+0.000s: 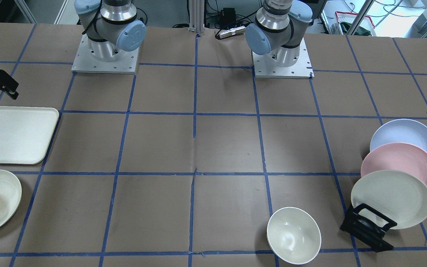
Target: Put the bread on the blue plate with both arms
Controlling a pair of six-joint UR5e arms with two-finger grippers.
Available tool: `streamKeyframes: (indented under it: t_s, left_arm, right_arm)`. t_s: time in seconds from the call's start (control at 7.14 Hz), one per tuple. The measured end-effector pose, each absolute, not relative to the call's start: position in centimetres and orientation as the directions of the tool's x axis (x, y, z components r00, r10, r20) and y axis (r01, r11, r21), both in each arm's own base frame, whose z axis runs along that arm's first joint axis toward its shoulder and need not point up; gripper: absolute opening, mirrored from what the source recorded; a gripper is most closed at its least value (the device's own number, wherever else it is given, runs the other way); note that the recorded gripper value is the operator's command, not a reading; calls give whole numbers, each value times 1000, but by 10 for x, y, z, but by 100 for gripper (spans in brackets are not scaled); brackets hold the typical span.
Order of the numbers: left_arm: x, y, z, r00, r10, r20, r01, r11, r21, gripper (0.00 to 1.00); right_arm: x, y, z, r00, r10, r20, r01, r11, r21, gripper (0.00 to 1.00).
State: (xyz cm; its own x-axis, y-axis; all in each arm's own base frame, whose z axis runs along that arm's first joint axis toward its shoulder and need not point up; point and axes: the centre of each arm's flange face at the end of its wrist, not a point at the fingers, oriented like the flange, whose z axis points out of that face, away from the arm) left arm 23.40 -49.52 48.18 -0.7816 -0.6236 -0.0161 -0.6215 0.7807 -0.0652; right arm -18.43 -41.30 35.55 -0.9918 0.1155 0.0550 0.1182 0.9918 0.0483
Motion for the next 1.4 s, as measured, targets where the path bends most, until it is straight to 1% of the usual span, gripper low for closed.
streamKeyframes:
  t_s: [0.14,0.42,0.56,0.7,0.98,1.12,1.26,1.4]
  left_arm:
    - [281,-478,446,-732,-679,-59,-680,733,-9,95]
    - [330,-460,395,-692,-711,-125,-719,694,36,94]
    - [341,-461,375,-683,-718,-135,-727,685,40,83]
    - [348,-464,356,-671,-729,-138,-740,671,52,77]
    - [364,-464,322,-644,-745,-172,-763,640,88,57]
    - [371,-461,309,-641,-738,-212,-766,634,107,52]
    - [376,-458,298,-641,-727,-246,-765,632,125,26]
    - [378,-457,292,-643,-720,-260,-763,632,135,25]
  right_arm:
    - [-224,-405,330,-994,85,64,88,995,37,100]
    - [-296,-398,277,-996,44,75,46,999,28,100]
    - [-323,-397,252,-996,34,86,36,999,21,100]
    - [-343,-397,234,-995,35,99,36,999,14,100]
    - [-372,-406,217,-993,40,111,41,999,4,100]
    - [-381,-411,209,-993,44,105,45,999,6,100]
    - [-384,-415,205,-994,50,99,51,999,8,100]
    - [-382,-419,203,-994,59,92,60,998,9,100]
